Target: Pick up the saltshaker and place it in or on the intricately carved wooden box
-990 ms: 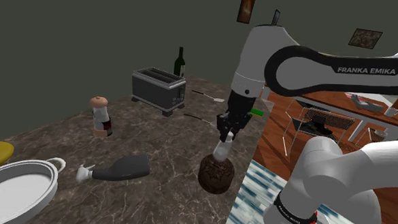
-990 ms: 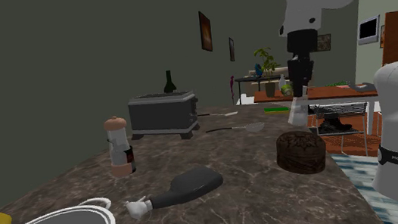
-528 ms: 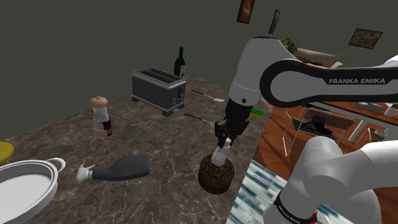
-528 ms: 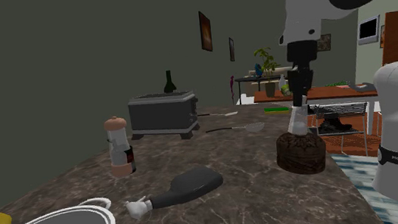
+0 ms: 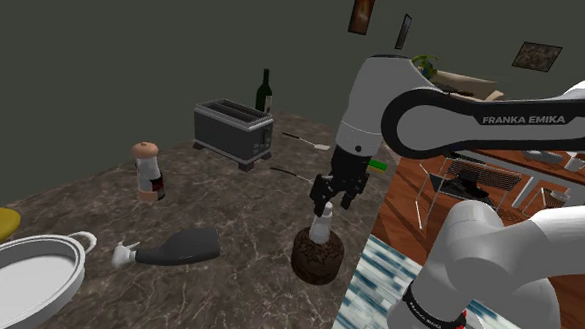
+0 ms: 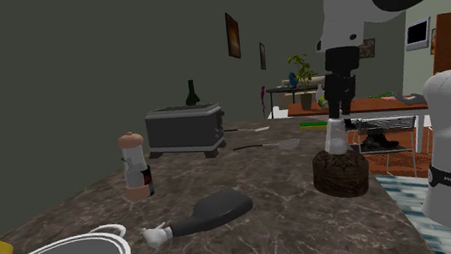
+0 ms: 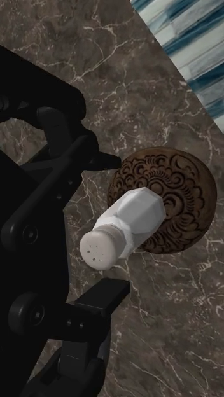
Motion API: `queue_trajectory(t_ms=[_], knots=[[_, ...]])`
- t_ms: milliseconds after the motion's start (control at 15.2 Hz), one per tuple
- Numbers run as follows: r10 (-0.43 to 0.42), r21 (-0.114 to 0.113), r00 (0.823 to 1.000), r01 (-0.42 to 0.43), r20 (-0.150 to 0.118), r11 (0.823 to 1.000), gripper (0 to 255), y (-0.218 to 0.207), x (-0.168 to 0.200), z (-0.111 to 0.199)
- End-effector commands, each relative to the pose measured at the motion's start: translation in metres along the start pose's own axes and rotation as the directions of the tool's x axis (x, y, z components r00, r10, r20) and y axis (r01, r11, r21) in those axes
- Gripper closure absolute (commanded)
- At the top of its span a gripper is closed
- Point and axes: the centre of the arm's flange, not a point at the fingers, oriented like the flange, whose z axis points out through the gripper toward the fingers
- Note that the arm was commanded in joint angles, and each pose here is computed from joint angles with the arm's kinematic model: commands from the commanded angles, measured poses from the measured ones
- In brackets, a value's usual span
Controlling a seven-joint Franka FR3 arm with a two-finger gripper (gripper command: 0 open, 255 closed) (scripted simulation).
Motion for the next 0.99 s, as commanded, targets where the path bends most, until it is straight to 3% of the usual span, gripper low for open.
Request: queue_trajectory(t_ms=[0,132,396,924], knots=[[0.0,0.0,1.0,0.0,0.0,1.0,0,0.0,0.0,0.0],[0.0,0.0,1.0,0.0,0.0,1.0,0,0.0,0.0,0.0],[0.0,0.0,1.0,0.0,0.0,1.0,0,0.0,0.0,-0.05],[0.0,0.0,1.0,0.0,0.0,1.0,0,0.0,0.0,-0.05]])
